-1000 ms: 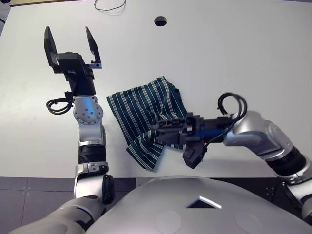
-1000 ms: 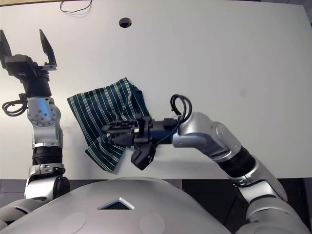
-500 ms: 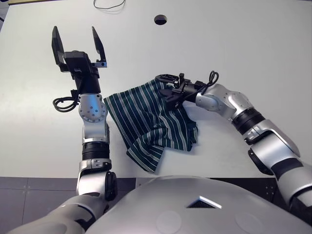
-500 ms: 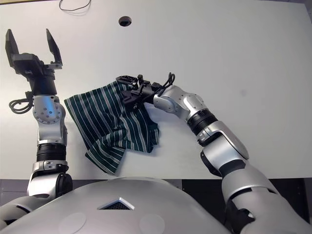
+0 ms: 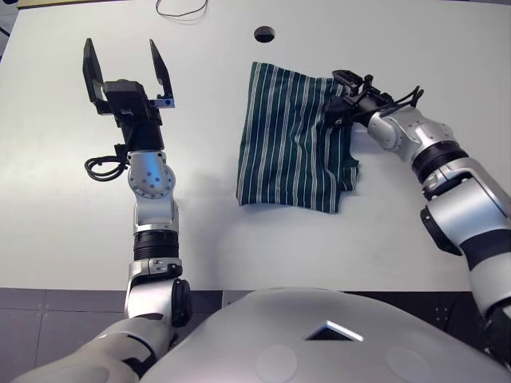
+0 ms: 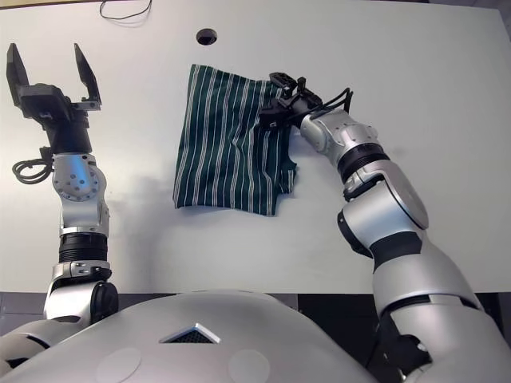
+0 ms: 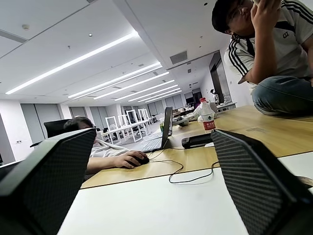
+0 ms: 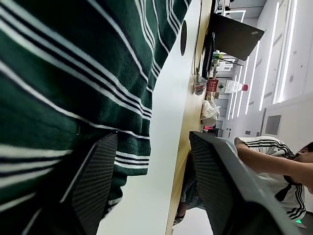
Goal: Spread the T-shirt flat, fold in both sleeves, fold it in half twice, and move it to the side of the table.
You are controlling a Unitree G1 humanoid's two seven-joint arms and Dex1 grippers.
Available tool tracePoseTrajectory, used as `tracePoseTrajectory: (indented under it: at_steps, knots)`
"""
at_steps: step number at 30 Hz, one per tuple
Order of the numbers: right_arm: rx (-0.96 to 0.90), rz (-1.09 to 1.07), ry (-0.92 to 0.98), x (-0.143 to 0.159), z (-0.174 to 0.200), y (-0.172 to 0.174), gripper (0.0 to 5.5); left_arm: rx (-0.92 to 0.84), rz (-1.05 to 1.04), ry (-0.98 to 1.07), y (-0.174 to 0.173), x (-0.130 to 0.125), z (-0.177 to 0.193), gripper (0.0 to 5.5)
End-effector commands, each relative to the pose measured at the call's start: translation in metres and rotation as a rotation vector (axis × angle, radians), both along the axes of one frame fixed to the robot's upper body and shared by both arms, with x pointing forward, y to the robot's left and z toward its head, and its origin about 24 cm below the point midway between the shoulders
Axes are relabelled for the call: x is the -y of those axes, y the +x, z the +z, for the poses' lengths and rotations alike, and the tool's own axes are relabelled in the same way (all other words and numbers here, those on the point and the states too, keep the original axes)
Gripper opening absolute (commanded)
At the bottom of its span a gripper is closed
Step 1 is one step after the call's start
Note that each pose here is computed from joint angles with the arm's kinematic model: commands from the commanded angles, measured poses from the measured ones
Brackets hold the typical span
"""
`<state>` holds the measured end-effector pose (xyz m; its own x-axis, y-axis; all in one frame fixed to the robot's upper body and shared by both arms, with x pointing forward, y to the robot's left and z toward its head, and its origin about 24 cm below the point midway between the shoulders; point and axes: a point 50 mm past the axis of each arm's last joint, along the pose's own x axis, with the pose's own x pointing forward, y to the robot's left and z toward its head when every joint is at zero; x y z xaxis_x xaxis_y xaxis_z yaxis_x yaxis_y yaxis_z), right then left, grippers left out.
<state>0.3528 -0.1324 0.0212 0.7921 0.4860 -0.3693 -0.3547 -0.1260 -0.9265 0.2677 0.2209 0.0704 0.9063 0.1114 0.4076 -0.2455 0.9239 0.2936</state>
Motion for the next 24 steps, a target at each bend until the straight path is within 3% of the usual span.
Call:
tracePoseTrajectory:
  at_steps: [1, 6, 11, 13, 17, 21, 24]
  knots:
    - [0.036, 0.03, 0.083, -0.013, 0.0, -0.003, 2.7, -0.017, -0.048, 0.044, 0.006, 0.005, 0.0, 4.37]
    - [0.282, 0.015, 0.374, -0.01, 0.04, 0.007, 2.7, -0.063, -0.125, 0.144, 0.013, 0.01, -0.006, 4.37]
    - [0.513, 0.074, 0.544, 0.028, 0.09, -0.012, 2.7, -0.127, -0.319, 0.552, 0.002, 0.007, -0.011, 4.37]
    - [0.436, 0.131, 0.492, 0.047, 0.092, -0.04, 2.7, -0.169, -0.424, 0.779, -0.016, -0.004, -0.013, 4.37]
    - [0.026, 0.22, 0.2, 0.081, 0.045, -0.113, 2.7, -0.371, -0.727, 1.199, -0.053, -0.024, -0.023, 4.37]
    - [-0.198, 0.211, -0.074, 0.112, 0.027, -0.136, 2.89, -0.477, -0.943, 1.312, -0.066, -0.022, -0.023, 4.41]
    - [-0.235, 0.258, -0.105, 0.103, 0.025, -0.137, 3.35, -0.536, -1.088, 1.317, -0.077, -0.013, -0.033, 4.41]
